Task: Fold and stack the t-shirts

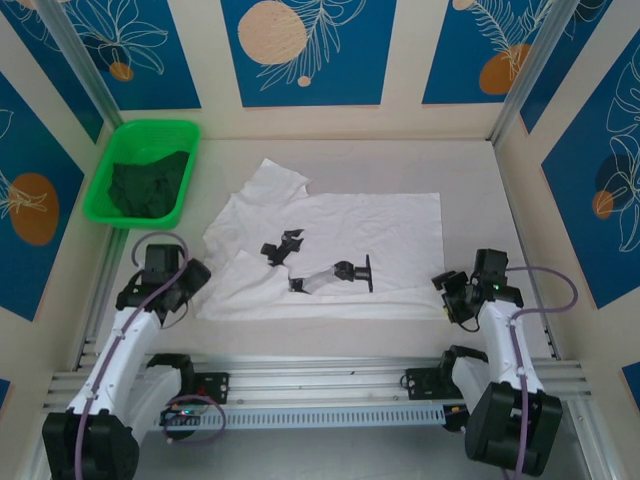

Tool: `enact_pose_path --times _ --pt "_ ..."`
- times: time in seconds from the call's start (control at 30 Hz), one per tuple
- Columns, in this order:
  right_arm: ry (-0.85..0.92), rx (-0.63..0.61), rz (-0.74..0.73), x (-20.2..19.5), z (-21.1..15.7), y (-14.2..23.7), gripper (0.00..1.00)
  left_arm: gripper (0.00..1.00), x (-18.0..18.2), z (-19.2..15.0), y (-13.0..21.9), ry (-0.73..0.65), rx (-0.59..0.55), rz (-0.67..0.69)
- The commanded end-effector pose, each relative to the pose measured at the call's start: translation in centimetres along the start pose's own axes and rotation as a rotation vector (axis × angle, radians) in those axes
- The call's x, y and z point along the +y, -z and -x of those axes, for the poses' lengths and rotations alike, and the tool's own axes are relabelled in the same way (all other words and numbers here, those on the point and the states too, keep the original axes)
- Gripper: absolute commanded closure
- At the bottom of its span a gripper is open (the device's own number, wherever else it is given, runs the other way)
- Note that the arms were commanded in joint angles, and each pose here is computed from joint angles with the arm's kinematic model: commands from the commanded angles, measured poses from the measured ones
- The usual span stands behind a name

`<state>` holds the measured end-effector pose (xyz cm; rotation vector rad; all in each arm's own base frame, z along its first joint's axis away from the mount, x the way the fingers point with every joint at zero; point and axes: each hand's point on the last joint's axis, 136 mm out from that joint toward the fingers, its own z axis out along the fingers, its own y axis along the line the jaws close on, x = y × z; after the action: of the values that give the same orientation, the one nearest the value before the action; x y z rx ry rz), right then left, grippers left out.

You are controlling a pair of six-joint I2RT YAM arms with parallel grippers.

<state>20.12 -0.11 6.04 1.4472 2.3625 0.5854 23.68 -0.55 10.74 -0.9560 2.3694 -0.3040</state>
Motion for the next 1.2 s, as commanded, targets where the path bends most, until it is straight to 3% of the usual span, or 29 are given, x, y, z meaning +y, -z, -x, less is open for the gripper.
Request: enact_pose_path --times 0.0,0.13,0.3,0.4,0.53,0.7,0.9,1.17 --pt "0.122 -0.024 0.15 4.2 0.4 1.6 0.36 0.23 -3.4 1.6 1.0 -0.023 0.007 -0.1" --pt "0.321 -0.064 0.28 9.5 0.7 2.4 0.26 0.19 -9.0 3.4 0.1 -0.08 0.04 -0.181" --pt "0.516 -0.084 0.145 14.4 2.1 1.3 0.25 0.15 -17.3 5.7 -2.7 -0.213 0.07 -0.258" --pt "0.499 -0.062 0.079 16.5 4.2 -0.5 0.24 0.15 -22.2 7.3 -5.4 -0.263 0.108 -0.3" --pt "0.462 -0.126 -0.018 18.9 8.4 -3.1 0.21 0.17 -28.3 10.3 -10.0 -0.345 0.092 -0.313" --pt "0.379 -0.185 -0.094 20.4 14.1 -6.0 0.21 0.26 -33.5 13.6 -17.3 -0.466 0.085 -0.278" --pt "0.404 -0.227 -0.133 21.0 18.1 -8.7 0.22 0.34 -36.3 16.2 -22.9 -0.524 -0.018 -0.389" --pt "0.393 -0.195 -0.089 20.8 19.7 -10.4 0.23 0.33 -36.3 15.8 -28.1 -0.546 -0.079 -0.432"
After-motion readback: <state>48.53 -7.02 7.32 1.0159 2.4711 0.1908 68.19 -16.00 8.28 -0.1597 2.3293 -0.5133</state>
